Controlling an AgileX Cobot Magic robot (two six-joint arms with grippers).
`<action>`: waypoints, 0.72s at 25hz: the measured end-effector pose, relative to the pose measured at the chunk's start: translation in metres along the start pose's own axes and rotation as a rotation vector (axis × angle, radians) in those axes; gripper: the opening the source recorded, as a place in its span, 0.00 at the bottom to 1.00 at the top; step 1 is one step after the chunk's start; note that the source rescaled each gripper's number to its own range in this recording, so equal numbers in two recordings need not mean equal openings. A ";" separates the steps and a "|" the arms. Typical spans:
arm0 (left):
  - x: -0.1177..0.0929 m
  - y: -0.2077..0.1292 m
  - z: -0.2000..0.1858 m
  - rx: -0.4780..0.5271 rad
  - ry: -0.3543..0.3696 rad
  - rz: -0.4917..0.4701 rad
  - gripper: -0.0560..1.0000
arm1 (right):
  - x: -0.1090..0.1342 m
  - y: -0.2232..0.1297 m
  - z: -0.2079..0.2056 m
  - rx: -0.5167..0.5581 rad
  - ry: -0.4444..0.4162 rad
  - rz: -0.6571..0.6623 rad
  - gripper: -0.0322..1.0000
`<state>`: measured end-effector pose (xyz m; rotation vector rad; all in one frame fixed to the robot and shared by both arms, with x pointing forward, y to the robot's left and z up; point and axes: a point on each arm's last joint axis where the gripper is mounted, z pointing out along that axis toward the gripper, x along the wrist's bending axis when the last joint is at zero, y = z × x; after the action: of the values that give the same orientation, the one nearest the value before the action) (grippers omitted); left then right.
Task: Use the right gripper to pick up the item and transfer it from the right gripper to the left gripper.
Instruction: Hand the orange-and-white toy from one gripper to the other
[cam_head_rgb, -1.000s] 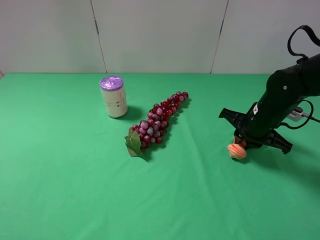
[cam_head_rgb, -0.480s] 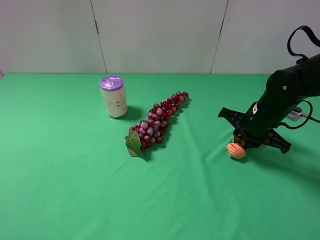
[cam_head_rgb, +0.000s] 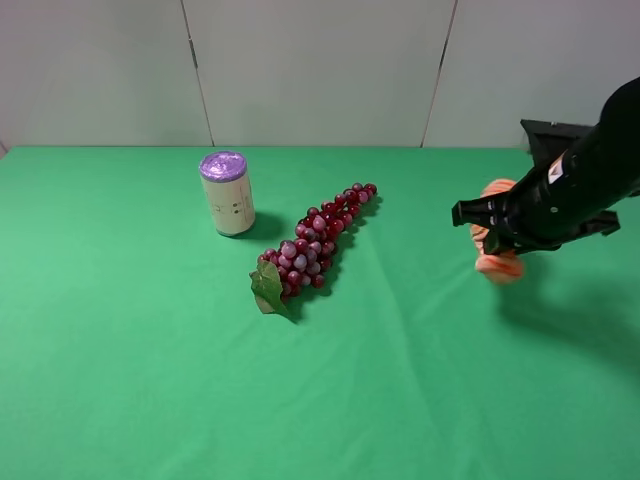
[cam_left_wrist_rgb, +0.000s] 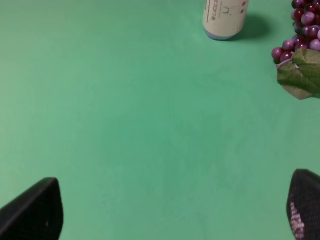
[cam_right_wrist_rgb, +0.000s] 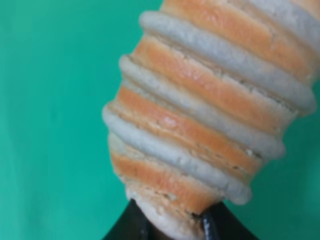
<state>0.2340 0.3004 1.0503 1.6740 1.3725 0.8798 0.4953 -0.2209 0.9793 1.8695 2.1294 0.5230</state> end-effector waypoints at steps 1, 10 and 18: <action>0.000 0.000 0.000 0.000 0.000 0.000 1.00 | 0.000 -0.003 -0.005 0.020 0.002 -0.107 0.06; 0.000 0.000 0.000 0.000 0.001 0.000 1.00 | 0.014 -0.024 -0.039 0.111 0.107 -0.822 0.05; 0.000 0.000 0.000 0.000 0.001 0.000 1.00 | 0.046 -0.037 -0.043 0.112 0.196 -1.096 0.05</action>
<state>0.2340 0.3004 1.0503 1.6742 1.3728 0.8806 0.4376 -0.1831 1.0046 0.4560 2.8862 0.3132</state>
